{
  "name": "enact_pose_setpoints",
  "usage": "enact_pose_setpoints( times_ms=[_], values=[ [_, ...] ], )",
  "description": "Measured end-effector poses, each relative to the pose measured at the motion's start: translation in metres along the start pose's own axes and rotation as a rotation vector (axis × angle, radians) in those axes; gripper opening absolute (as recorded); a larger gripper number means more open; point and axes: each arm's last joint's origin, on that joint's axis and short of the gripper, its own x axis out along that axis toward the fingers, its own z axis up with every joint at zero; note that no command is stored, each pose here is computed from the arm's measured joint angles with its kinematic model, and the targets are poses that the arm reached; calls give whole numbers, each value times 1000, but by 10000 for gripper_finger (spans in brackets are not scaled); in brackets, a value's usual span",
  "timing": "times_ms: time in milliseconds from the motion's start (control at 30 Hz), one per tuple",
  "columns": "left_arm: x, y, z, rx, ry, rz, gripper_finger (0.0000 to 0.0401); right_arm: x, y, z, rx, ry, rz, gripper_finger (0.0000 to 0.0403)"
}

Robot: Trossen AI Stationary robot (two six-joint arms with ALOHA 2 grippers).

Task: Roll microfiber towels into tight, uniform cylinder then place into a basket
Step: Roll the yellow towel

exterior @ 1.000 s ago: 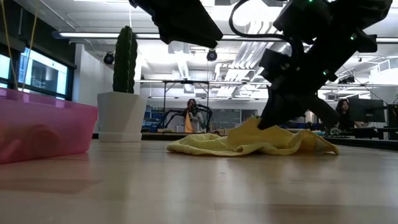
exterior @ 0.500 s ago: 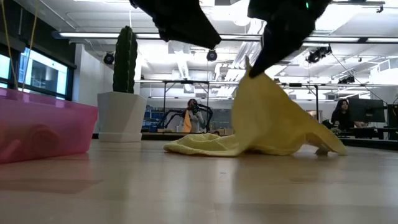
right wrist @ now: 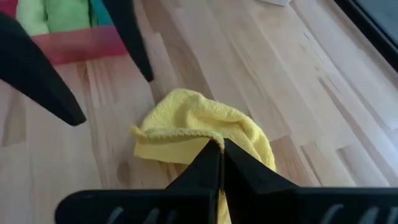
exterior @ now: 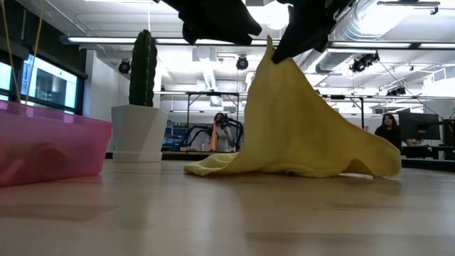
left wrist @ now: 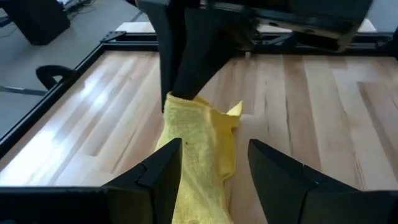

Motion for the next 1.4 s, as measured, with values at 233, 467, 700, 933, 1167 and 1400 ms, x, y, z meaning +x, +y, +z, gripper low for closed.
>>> enact_pose_setpoints(
  times_ms=[233, 467, 700, 933, 1167, 1400],
  values=[
    [10, -3, -5, -26, -17, 32, 172, 0, 0, 1, 49, -11, 2, 0],
    [27, -11, -11, -54, -77, 88, 172, 0, 1, 2, 53, -23, 6, 0],
    [34, -10, -15, -62, -88, 146, 169, 0, 1, 3, 31, -27, 11, 0],
    [36, -7, -15, -55, -87, 173, 91, 0, 2, 2, 9, -21, 27, 0],
    [36, -7, -15, 1, -81, 177, 7, 0, 2, 2, -19, -15, 37, 0],
    [36, -7, -16, 27, -74, 161, 2, 0, 2, 1, -92, -4, 38, 40]
  ],
)
